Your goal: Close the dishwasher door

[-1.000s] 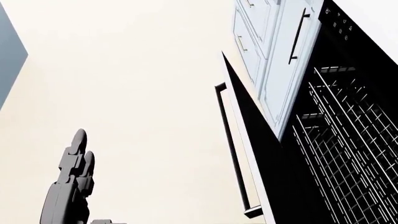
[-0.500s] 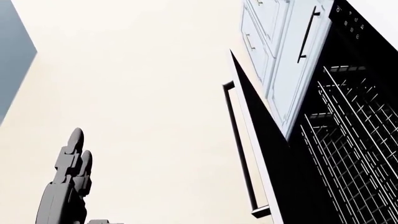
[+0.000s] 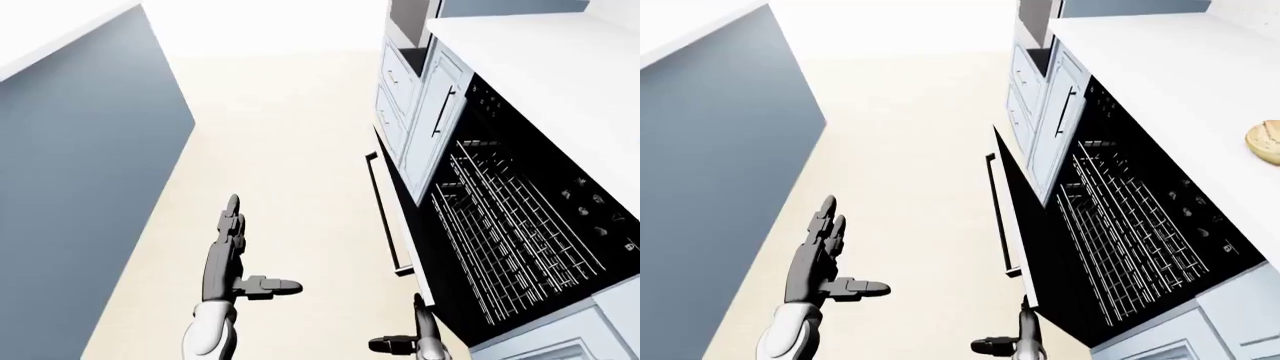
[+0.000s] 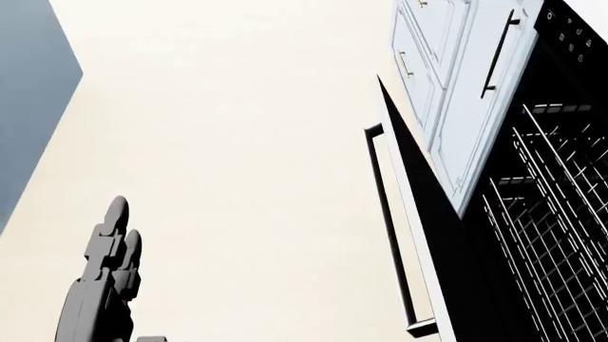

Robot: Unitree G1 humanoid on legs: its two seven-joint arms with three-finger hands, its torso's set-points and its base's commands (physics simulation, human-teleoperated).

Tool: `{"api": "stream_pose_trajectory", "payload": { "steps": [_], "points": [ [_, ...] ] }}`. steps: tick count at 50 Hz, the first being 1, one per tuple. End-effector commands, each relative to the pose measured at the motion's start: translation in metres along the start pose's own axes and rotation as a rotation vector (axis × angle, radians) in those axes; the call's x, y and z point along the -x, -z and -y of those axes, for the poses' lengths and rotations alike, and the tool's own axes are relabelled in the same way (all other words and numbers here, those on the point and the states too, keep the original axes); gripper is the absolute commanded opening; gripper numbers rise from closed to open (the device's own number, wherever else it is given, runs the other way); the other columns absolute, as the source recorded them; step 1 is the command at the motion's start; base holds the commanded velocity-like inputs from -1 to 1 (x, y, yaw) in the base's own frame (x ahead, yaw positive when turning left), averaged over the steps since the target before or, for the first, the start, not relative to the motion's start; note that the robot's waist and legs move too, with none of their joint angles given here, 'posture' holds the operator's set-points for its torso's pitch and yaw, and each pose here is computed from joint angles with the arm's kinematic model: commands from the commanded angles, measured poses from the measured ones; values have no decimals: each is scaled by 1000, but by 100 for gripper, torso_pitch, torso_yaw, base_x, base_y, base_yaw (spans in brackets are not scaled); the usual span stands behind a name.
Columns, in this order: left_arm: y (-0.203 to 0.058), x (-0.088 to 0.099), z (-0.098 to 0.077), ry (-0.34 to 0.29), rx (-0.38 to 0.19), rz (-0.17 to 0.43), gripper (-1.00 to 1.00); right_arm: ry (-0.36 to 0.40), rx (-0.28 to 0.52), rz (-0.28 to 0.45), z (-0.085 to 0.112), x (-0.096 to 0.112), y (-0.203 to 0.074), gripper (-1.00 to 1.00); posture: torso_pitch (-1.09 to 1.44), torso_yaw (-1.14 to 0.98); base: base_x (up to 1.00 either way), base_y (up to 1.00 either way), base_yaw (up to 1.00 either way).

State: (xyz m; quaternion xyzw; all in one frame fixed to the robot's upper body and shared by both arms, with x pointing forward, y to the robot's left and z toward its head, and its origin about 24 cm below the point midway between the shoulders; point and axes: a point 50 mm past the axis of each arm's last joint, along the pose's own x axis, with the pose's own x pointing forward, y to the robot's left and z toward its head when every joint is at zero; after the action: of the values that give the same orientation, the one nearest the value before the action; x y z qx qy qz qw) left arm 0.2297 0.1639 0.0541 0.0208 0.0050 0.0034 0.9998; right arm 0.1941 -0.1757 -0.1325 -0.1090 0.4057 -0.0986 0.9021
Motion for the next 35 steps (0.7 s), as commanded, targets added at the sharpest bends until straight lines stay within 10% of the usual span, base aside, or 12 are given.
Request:
{"api": "stream_pose_trajectory", "payload": {
  "steps": [1, 35],
  "points": [
    [-16, -2, 0, -1, -5, 87, 100, 138, -61, 80, 26, -6, -18, 100, 0, 0, 0, 0, 0],
    [-16, -3, 0, -1, -6, 88, 100, 414, -123, 55, 76, 0, 7, 100, 0, 0, 0, 0, 0]
  ]
}}
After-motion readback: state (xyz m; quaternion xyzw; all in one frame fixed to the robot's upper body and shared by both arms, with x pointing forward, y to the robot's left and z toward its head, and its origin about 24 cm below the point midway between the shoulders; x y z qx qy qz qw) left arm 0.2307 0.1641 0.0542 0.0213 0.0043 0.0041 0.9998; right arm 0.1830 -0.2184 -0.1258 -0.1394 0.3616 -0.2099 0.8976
